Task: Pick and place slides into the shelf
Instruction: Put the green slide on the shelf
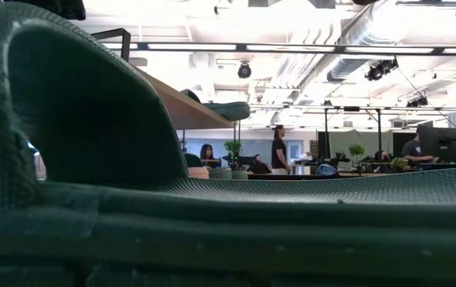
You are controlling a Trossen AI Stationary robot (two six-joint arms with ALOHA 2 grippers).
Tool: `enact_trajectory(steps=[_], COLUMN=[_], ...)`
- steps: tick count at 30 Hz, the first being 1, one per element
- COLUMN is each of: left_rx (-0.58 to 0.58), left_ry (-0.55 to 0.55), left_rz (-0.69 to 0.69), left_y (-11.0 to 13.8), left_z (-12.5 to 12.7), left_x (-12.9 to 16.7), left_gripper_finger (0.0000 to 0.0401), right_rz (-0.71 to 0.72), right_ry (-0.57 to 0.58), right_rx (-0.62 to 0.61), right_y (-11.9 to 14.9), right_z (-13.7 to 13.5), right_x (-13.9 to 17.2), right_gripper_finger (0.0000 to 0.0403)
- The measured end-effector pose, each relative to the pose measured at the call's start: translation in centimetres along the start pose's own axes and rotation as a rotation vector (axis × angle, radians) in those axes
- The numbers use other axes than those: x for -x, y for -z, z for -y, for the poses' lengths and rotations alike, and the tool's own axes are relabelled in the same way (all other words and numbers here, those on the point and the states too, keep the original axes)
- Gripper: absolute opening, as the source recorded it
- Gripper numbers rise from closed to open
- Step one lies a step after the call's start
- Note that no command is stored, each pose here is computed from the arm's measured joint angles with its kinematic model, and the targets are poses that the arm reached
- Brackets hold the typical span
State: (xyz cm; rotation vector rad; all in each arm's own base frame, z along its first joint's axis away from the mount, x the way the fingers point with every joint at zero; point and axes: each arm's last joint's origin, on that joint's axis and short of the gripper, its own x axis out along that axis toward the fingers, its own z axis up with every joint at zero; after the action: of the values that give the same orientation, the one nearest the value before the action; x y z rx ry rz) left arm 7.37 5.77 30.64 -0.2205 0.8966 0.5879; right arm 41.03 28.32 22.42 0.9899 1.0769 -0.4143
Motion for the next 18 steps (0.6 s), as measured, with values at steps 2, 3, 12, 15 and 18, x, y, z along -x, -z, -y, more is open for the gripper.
enact_trajectory(steps=[2,3,12,15,18], left_rx=[0.0,0.0,0.0,0.0,0.0], left_ry=[0.0,0.0,0.0,0.0,0.0], left_rz=[0.0,0.0,0.0,0.0,0.0], left_y=[0.0,0.0,0.0,0.0,0.0], left_z=[0.0,0.0,0.0,0.0,0.0], left_x=[0.0,0.0,0.0,0.0,0.0], left_gripper_finger=[0.0001,0.0001,0.0001,0.0001,0.0001], right_rz=[0.001,0.003,0.048,0.047,0.055], right_ry=[-0.038,-0.06,-0.061,-0.066,-0.075], right_rx=[-0.007,-0.011,-0.098,-0.135,-0.149], right_y=[-0.1,-0.2,-0.7,-0.6,-0.5], right_z=[-0.4,-0.6,-0.5,-0.5,-0.5], right_x=[0.0,0.0,-1.5,-1.9,-2.4], right_gripper_finger=[0.0156,0.0156,0.0156,0.0156,0.0156])
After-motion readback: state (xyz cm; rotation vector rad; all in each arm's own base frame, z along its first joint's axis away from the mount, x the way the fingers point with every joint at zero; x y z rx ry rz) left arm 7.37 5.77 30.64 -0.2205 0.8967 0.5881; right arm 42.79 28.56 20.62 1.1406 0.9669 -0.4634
